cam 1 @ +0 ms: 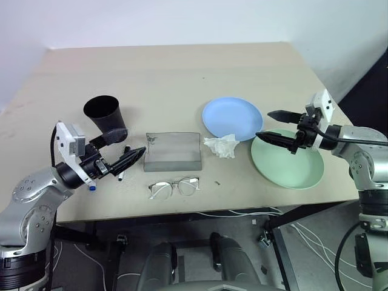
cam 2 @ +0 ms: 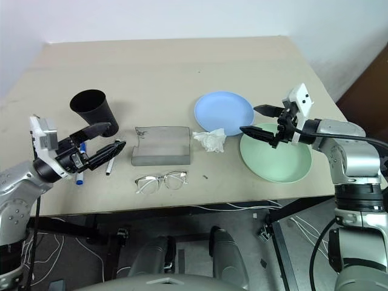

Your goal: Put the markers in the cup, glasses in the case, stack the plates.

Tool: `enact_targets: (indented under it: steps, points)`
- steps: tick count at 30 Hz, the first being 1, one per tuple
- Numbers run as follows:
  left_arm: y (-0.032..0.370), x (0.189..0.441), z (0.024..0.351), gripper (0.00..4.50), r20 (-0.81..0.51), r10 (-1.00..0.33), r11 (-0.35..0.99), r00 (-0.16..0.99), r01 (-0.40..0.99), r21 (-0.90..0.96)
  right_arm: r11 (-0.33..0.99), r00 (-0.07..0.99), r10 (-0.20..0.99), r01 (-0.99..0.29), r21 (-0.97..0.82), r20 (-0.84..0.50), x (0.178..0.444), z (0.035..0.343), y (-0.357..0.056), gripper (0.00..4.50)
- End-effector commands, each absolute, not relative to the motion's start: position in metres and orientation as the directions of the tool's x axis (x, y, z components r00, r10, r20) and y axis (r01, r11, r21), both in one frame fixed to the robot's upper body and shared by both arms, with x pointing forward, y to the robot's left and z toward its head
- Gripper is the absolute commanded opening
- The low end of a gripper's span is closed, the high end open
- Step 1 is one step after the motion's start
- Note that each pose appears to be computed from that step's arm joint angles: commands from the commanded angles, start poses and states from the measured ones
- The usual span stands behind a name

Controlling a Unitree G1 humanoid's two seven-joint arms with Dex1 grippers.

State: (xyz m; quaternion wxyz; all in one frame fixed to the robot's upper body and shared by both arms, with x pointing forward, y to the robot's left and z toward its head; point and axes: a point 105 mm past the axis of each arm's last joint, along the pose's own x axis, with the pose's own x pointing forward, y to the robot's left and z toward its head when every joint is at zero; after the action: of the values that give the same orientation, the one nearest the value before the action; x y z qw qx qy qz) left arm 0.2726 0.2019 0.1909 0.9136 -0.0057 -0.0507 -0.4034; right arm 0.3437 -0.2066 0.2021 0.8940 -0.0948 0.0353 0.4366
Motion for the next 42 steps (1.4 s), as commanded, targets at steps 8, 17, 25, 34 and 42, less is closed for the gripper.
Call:
enact_targets:
  steps: [8,17,25,34,42]
  points:
    - [0.201,0.278,0.195,4.49,0.115,-0.76,0.648,0.64,0.76,0.053,0.666,0.685,0.724,-0.725,-0.175,-0.083,0.346,0.224,-0.216,4.5]
    - [0.195,0.281,0.189,4.49,0.096,-0.802,0.594,0.589,0.803,0.038,0.789,0.799,0.534,-0.588,-0.176,-0.277,0.35,0.202,-0.259,4.5]
    - [0.182,0.285,0.189,4.49,0.056,-0.831,0.555,0.553,0.824,0.111,0.893,0.838,0.348,-0.433,-0.123,-0.421,0.346,0.19,-0.305,4.5]
    - [0.176,0.297,0.178,4.49,0.05,-0.832,0.553,0.553,0.816,0.169,0.952,0.833,0.223,-0.297,-0.07,-0.506,0.341,0.17,-0.343,4.5]
    - [0.181,0.311,0.164,4.5,-0.029,-0.808,0.566,0.588,0.79,0.237,0.965,0.8,0.174,-0.254,-0.062,-0.574,0.34,0.152,-0.357,4.34]
